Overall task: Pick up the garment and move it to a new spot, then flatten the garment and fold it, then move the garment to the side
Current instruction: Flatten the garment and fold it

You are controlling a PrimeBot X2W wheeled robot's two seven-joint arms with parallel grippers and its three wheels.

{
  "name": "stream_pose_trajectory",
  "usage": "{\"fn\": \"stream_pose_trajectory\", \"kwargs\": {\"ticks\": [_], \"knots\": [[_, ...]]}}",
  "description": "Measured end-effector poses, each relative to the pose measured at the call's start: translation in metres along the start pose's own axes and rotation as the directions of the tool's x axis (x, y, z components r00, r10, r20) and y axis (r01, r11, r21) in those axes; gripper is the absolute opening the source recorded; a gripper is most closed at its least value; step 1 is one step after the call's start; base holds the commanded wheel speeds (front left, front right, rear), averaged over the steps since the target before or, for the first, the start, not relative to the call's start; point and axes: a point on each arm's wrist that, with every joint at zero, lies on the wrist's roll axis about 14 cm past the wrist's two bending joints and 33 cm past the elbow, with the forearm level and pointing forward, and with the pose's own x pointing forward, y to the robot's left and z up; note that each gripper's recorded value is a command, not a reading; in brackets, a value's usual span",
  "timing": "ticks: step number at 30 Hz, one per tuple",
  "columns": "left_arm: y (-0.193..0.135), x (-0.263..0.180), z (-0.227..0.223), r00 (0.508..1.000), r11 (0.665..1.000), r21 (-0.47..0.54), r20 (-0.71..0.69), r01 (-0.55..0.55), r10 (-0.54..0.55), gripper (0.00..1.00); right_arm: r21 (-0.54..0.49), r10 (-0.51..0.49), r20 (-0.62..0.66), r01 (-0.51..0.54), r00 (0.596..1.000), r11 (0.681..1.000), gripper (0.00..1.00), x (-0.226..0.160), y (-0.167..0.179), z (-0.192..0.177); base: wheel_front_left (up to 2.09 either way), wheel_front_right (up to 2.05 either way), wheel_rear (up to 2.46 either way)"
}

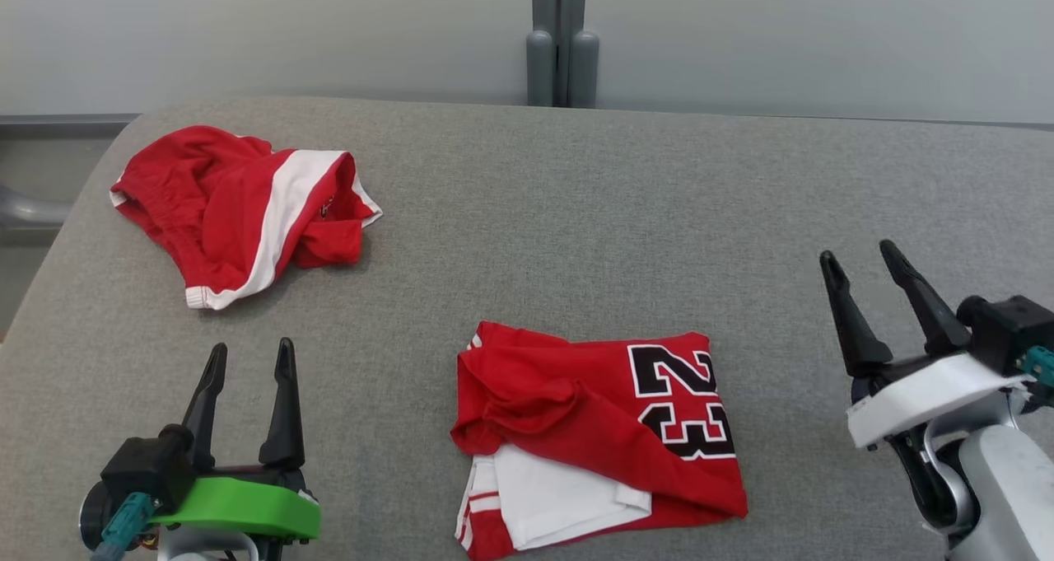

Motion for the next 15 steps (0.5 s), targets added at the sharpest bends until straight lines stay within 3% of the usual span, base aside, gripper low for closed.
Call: {"fn": "stream_pose_trajectory", "kwargs": {"ticks": [6,15], "knots": [[-0.007,0.003,0.011,0.999,1.000,0.010,0.036,0.021,-0.022,1.00,-0.051,-0.121,0.029,0.122,0.992,0.991,1.00,-0.022,-0.022,-0.004,0.00,0.00,0.00],[-0.009,0.002,0.013,0.999,0.999,0.045,0.042,0.027,-0.029,1.00,-0.061,-0.104,0.009,0.104,0.995,0.993,1.00,-0.021,-0.010,-0.014,0.00,0.00,0.00]]}}
